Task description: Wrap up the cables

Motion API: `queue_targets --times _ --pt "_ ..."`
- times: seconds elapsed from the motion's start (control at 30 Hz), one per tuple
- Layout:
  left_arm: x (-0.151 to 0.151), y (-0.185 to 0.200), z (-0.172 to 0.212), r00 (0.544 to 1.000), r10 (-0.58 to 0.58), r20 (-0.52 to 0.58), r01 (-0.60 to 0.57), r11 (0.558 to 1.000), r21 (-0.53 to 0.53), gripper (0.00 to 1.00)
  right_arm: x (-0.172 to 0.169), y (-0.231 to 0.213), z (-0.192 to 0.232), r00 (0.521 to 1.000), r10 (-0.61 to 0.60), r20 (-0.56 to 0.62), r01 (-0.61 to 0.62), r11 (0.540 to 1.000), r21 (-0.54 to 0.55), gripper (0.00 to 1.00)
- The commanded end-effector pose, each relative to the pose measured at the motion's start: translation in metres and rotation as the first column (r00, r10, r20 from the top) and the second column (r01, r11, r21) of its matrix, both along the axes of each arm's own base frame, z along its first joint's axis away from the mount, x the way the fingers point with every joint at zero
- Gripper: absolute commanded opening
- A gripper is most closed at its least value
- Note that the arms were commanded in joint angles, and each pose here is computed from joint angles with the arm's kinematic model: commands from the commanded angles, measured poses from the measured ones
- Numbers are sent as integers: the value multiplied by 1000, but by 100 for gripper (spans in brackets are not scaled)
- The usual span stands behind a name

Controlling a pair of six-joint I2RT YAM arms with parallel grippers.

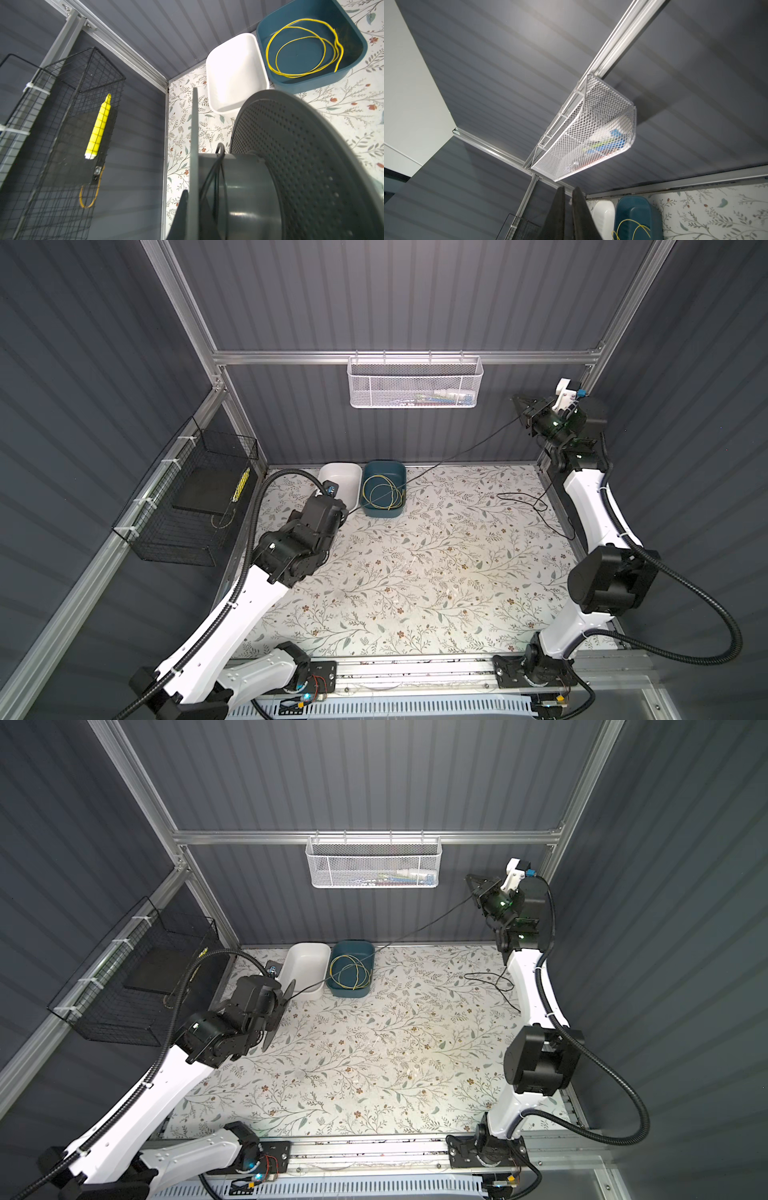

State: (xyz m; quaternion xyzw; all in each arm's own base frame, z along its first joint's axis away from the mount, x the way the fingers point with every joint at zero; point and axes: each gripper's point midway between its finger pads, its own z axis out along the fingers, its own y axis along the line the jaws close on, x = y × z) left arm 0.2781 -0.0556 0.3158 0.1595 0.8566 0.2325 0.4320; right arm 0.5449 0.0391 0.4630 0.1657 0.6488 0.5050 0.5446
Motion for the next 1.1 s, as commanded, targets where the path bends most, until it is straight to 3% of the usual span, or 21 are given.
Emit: queue_targets --times 0.0,0.1,0.33,0.5,0.67,0.87,1.0,1.07 --pt "-14 18 31 998 43 45 -42 999 -10 0 21 -11 -8 999 -37 -28 37 999 -12 6" --pt "-20 17 50 999 15 44 -13 999 -32 0 44 -12 -28 995 -74 -70 72 997 -29 0" --pt "-33 -15 53 979 -198 -54 190 974 -127 0 85 -11 -74 977 -138 -166 127 989 -73 0" --pt "-41 -30 69 954 -300 -1 294 936 -194 0 100 -17 -113 954 -184 -238 157 979 -128 0" --pt "-39 -52 113 924 -355 143 382 867 -320 0 90 -1 -170 928 -211 -306 142 962 -231 0" --pt "-28 -95 179 841 -427 331 538 721 -436 0 50 35 -245 904 -211 -373 73 933 -351 0" --pt "-19 -114 222 798 -403 448 597 630 -497 0 16 59 -286 892 -197 -407 15 912 -410 0" --pt "-8 -117 237 797 -358 486 593 612 -523 0 -1 74 -300 888 -180 -422 -22 903 -429 0"
